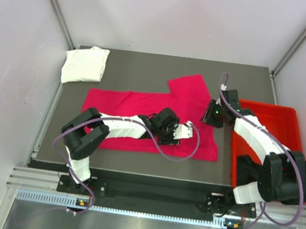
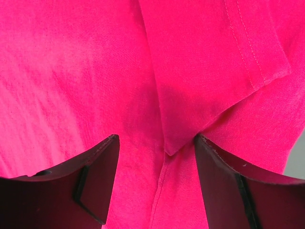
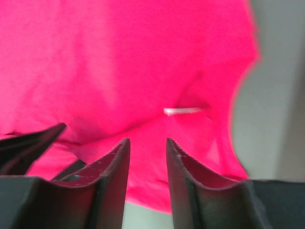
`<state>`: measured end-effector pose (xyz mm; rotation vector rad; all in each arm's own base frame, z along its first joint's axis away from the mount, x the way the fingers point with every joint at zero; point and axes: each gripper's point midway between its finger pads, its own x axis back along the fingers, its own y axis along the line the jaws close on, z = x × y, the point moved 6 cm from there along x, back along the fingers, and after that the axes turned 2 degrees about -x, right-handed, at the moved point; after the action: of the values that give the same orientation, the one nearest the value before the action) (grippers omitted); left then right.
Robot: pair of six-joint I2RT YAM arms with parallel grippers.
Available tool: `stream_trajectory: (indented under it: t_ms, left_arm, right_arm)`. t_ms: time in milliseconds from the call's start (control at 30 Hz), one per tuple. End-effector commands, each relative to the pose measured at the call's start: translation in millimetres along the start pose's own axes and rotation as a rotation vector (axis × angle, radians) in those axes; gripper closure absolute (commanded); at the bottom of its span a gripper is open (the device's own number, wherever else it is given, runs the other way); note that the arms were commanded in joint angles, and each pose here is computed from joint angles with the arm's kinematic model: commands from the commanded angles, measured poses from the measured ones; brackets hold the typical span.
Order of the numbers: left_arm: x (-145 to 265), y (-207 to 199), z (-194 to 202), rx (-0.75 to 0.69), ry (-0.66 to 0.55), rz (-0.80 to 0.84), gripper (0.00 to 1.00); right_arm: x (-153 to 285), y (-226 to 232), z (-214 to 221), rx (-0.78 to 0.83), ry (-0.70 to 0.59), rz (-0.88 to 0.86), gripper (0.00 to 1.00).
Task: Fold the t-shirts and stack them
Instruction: Fold the tshirt
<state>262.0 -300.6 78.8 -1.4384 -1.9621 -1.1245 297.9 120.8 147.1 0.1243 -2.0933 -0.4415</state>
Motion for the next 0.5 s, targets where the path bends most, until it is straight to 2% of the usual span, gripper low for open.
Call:
stream_trajectory:
  t_ms: [0,200,300,467]
  left_arm:
    - [3.0,-0.7,7.8,0.001,0.027,-0.013,0.31]
    - [1.6,-0.1,6.5,0.007,0.027,-0.011,0.31]
    - [2.6,0.3,4.0,0.013,0.023,-0.005,0.31]
    - [11.3,6.0,-7.2,0.018,-0.007,-0.019,0.31]
  right_arm:
    - [22.3,-18.0,-1.2,-0.036,-0.072,0.039,0.68]
    - [11.2,-60.0,13.5,-0.09,-0.028,0.166,0.85]
    - [-2.5,-72.9,21.9,-0.077,0.01,0.228,0.88]
    - [-15.8,-64.2,27.3,-0.066,0.028,0.124,0.86]
